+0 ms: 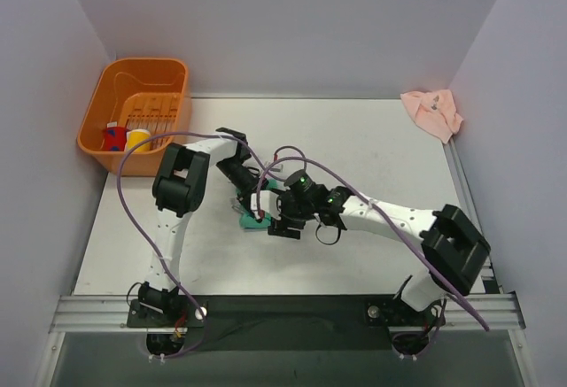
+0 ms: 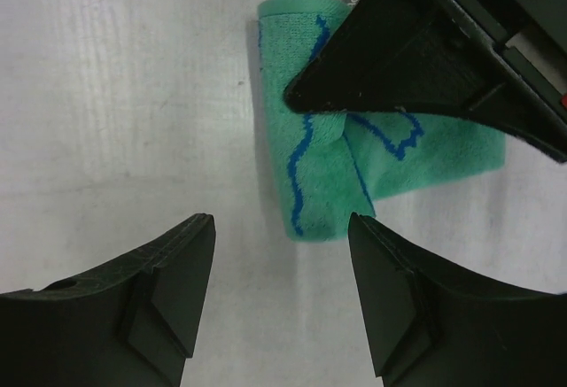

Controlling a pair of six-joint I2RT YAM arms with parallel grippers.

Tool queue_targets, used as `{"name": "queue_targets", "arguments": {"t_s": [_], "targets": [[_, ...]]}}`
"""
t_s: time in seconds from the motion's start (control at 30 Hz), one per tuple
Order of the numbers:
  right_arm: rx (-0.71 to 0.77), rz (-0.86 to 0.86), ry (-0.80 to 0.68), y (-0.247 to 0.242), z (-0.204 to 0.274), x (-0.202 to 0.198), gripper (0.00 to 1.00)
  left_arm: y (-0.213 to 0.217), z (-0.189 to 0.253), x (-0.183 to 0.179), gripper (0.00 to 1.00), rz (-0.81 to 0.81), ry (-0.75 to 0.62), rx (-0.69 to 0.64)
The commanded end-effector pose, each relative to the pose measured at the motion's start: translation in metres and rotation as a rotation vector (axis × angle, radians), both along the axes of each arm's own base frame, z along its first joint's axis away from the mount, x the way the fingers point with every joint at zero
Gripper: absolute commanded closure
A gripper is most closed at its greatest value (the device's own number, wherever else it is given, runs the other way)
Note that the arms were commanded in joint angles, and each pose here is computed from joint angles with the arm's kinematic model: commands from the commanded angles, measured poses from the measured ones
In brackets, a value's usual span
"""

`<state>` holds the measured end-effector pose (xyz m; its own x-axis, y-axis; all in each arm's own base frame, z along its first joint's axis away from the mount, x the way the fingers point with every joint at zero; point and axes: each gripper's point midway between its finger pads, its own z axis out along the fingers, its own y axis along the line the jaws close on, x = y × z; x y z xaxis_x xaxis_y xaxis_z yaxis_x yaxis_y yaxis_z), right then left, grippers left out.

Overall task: Roll the towels
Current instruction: Roll the towel

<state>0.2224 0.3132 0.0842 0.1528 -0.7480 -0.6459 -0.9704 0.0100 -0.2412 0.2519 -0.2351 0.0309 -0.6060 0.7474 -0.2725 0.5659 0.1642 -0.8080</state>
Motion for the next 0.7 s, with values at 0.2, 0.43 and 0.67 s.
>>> {"name": "queue_targets", "arguments": {"t_s": [0.2,0.43,0.67], "targets": [[0.030,0.106,-0.107,0.039,-0.032,0.032,0.47,0.022,-0.045,0.007,0.78,-0.078,-0.084,0.084],[-0.032,0.116,0.074,0.035,-0.065,0.020,0.82,0.022,-0.044,0.012,0.73,-0.048,-0.086,0.083],[-0.083,0.118,0.384,0.016,-0.057,-0.013,1.00,0.026,-0.020,0.051,0.57,0.114,-0.207,0.050]]}}
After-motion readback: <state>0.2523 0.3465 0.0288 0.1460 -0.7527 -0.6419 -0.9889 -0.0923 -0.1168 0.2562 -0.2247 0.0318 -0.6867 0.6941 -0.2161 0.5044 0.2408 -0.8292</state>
